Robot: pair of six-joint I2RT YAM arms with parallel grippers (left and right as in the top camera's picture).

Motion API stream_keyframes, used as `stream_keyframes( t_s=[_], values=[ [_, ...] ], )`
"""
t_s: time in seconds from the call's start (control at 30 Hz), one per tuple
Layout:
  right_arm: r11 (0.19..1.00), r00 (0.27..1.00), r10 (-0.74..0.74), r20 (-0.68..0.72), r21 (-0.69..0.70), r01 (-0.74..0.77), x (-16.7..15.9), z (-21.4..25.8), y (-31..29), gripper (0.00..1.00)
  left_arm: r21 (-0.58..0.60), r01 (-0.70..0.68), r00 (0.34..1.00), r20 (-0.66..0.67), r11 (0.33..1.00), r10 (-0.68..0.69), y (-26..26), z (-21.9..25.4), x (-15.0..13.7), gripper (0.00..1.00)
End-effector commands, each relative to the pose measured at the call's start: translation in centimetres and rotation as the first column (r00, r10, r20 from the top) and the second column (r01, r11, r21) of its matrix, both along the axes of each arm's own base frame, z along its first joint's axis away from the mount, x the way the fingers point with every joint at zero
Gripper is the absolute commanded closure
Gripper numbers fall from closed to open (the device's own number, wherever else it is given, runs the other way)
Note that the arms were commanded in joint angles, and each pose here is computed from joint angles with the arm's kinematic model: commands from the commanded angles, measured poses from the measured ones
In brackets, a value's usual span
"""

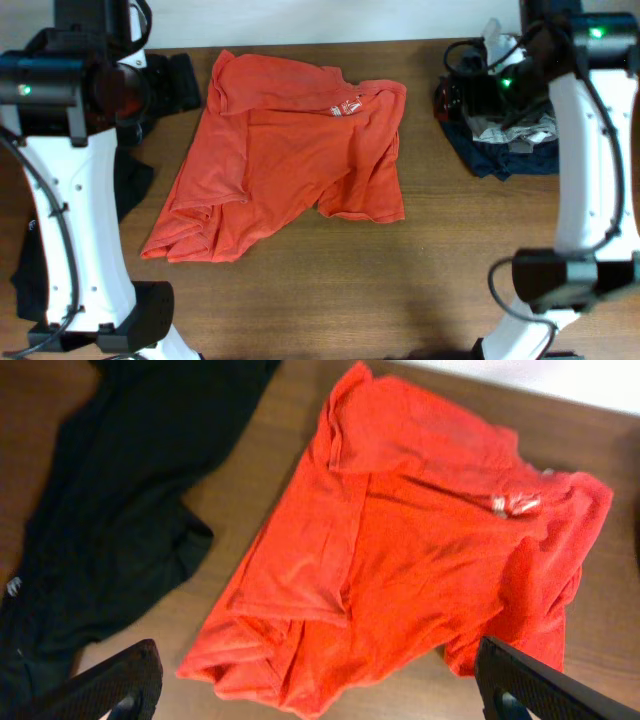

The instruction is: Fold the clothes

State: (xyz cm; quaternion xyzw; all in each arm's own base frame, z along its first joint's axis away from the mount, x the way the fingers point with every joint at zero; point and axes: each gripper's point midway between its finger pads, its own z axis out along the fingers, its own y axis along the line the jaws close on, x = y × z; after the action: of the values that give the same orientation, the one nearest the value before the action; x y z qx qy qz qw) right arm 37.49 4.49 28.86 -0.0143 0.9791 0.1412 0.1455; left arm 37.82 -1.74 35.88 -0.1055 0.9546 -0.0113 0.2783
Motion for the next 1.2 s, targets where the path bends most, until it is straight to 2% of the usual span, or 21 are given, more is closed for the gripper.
stream_keyframes(
  t_s=[0.0,0.1,0.17,0.3,0.63,0.8,0.97,1.17],
  values=[
    [1.000,1.000,-0.003,-0.016,-0.028,0.003,-2.3,0.4,0.7,0.01,-0.021,0.002,0.998,-0.068,1.000,-0.004,-1.0,-1.8,-0.7,0.01],
    [0.998,0.997,0.016,-0.072,-0.054,-0.020,-4.4,-0.9,1.1,0.01,-0.008,-0.002,0.986,-0.169,1.000,0.001,-1.2,-4.5,-1.8,0.01],
    [0.998,0.993,0.029,-0.112,-0.060,-0.035,-5.6,-2.1,1.5,0.01,0.049,-0.082,0.962,-0.256,0.995,0.092,0.0,-7.1,-3.2,0.01],
    [0.998,0.991,0.031,-0.133,-0.059,-0.039,-5.8,-4.0,1.8,0.01,0.143,-0.195,0.909,-0.346,0.970,0.234,1.8,-10.8,-5.1,0.01],
    [0.998,0.983,0.037,-0.182,-0.046,-0.046,-6.0,-6.4,2.0,0.01,0.182,-0.178,0.853,-0.461,0.967,0.244,1.9,-21.8,-6.2,0.01],
    [0.998,0.974,0.036,-0.224,-0.047,-0.048,-6.6,-7.6,2.0,0.01,0.159,-0.178,0.841,-0.488,0.971,0.234,1.5,-26.6,-7.1,0.01],
    [0.999,0.969,0.019,-0.247,-0.023,-0.025,-6.6,-8.8,2.4,0.01,0.110,-0.199,0.826,-0.515,0.974,0.228,1.0,-29.3,-7.9,0.01],
    [0.999,0.969,0.036,-0.246,0.032,-0.029,-6.2,-10.3,3.3,0.01,0.099,-0.171,0.853,-0.483,0.980,0.198,1.3,-29.9,-6.9,0.01]
  ],
)
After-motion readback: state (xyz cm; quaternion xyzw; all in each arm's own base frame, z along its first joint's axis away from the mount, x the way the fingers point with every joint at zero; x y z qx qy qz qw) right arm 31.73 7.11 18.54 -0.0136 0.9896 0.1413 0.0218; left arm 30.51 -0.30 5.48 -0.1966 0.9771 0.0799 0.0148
